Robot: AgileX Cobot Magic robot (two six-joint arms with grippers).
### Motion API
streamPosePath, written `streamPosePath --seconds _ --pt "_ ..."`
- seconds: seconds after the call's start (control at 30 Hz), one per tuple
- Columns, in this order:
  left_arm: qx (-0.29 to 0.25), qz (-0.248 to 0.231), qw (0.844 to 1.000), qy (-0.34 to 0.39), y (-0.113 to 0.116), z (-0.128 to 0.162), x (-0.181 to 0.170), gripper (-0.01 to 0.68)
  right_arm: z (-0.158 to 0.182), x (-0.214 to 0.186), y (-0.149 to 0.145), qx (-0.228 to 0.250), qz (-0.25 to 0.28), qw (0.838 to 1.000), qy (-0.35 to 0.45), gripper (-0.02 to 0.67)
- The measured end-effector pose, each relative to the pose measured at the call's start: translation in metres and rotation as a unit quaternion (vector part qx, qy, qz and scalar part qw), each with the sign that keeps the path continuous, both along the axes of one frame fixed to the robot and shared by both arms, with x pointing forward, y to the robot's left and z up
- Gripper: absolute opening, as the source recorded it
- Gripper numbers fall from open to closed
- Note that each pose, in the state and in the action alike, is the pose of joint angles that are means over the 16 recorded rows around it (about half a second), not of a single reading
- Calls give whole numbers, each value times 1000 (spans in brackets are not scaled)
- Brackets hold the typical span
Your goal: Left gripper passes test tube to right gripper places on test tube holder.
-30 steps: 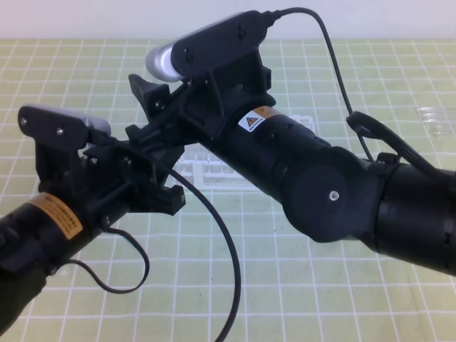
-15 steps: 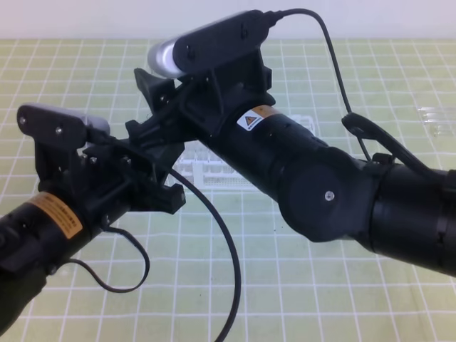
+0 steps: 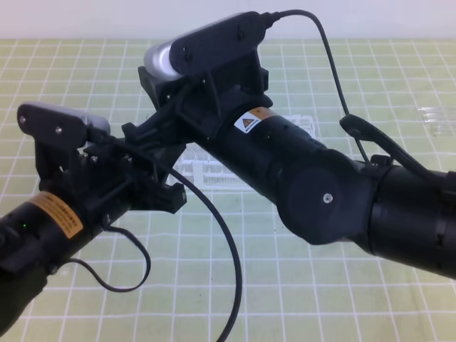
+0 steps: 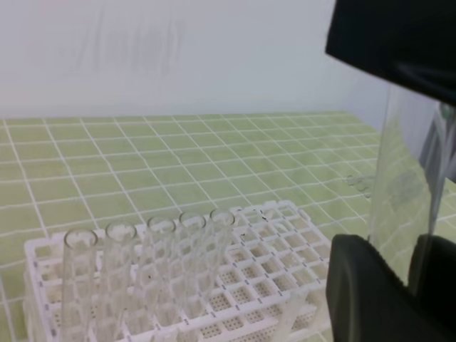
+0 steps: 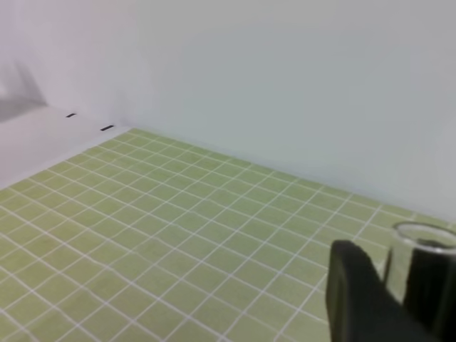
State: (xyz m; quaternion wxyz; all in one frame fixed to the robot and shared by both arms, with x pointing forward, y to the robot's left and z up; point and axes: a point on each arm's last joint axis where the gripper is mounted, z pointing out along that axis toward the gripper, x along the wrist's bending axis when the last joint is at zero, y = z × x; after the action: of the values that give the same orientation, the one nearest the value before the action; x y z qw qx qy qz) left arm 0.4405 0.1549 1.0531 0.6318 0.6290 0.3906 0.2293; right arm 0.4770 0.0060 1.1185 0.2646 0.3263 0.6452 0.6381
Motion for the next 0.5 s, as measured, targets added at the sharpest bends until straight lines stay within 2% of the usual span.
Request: streamPosePath --seconds 0.23,0.5 --pt "-2 0 1000 -2 0 0 0 23 0 -1 0 3 0 1000 1 114" --pt "1 0 1000 1 0 0 0 61 1 -1 1 5 0 1000 1 99"
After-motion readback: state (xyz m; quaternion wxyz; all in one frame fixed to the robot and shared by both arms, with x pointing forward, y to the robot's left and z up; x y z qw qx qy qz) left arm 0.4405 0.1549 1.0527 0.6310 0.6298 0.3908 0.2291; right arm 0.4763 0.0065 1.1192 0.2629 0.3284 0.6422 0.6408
